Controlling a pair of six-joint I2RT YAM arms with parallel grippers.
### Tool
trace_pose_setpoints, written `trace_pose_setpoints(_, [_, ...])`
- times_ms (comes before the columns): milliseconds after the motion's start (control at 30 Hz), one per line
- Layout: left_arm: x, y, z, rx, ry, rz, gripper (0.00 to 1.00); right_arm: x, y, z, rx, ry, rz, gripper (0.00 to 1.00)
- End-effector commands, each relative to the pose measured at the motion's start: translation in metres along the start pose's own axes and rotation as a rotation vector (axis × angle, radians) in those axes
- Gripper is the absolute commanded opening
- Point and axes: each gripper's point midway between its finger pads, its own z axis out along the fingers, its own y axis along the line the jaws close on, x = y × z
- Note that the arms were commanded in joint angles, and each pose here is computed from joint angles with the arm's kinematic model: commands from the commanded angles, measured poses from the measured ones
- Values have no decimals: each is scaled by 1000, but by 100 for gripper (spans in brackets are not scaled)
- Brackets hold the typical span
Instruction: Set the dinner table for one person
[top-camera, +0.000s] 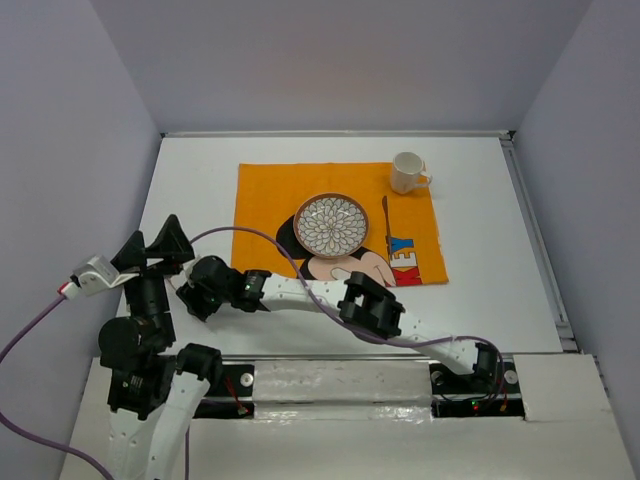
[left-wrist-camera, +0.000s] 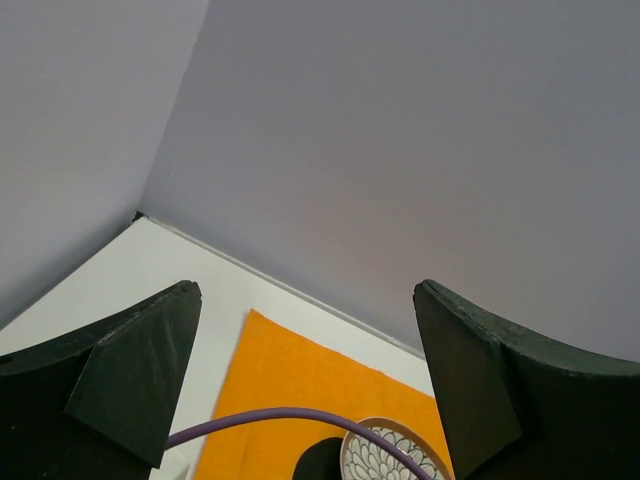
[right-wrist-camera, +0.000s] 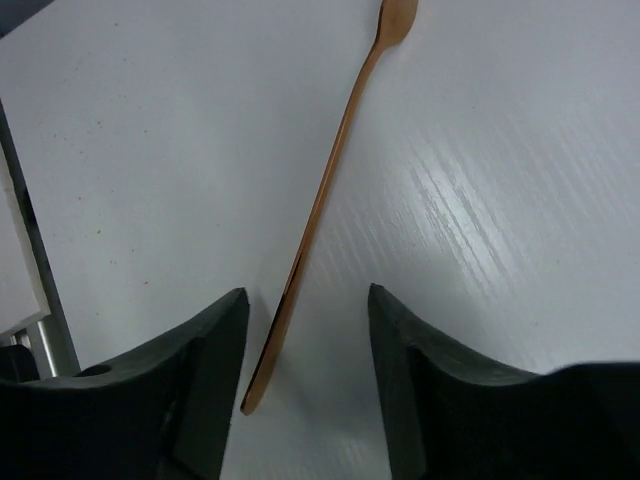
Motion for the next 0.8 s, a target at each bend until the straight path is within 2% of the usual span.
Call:
trace_pose_setpoints(0, [-21, 1, -3, -8, -75, -13, 99, -1, -4, -1, 89, 26, 41, 47])
trace_pose_setpoints(100, [-19, 9, -4, -52, -62, -1, 99, 4, -13, -5, 146, 37, 63, 29])
trace_pose_setpoints(133, [-19, 12, -5, -70, -58, -2, 99, 5, -16, -7, 166, 39, 67, 18])
trace_pose_setpoints(267, [4, 25, -5, -147, 51, 17, 99, 3, -22, -14, 197, 10, 78, 0])
trace_pose_setpoints(300, [15, 29, -6, -171, 101, 34, 99, 2, -25, -18, 193, 8, 93, 0])
trace_pose_setpoints(433, [28, 39, -13, -228, 165, 17, 99, -30, -24, -35, 177, -85, 106, 0])
trace_pose_setpoints(500, [27, 44, -16, -257, 164, 9, 99, -33, -27, -41, 159, -114, 112, 0])
trace_pose_setpoints(533, [25, 46, -16, -269, 161, 7, 99, -58, -25, -53, 132, -181, 122, 0])
trace_pose_setpoints(567, [25, 47, -17, -277, 162, 5, 99, -48, -24, -54, 118, -175, 130, 0])
trace_pose_setpoints(600, [24, 47, -16, -285, 166, 3, 99, -55, -25, -60, 101, -199, 174, 0])
trace_pose_setpoints(633, [24, 46, -16, -287, 171, 0, 99, -83, -22, -75, 42, -275, 204, 0])
trace_pose_setpoints(667, [26, 45, -14, -291, 185, 6, 99, -74, -28, -78, 33, -270, 244, 0])
trace_pose_setpoints(700, [22, 44, -14, -298, 186, 10, 99, -79, -19, -85, -55, -278, 325, 0])
trace_pose_setpoints(733, [20, 44, -13, -302, 188, 13, 99, -112, -23, -104, -111, -377, 364, 0])
trace_pose_setpoints(767, [14, 42, -13, -306, 190, 16, 99, -101, -27, -107, -143, -362, 462, 0])
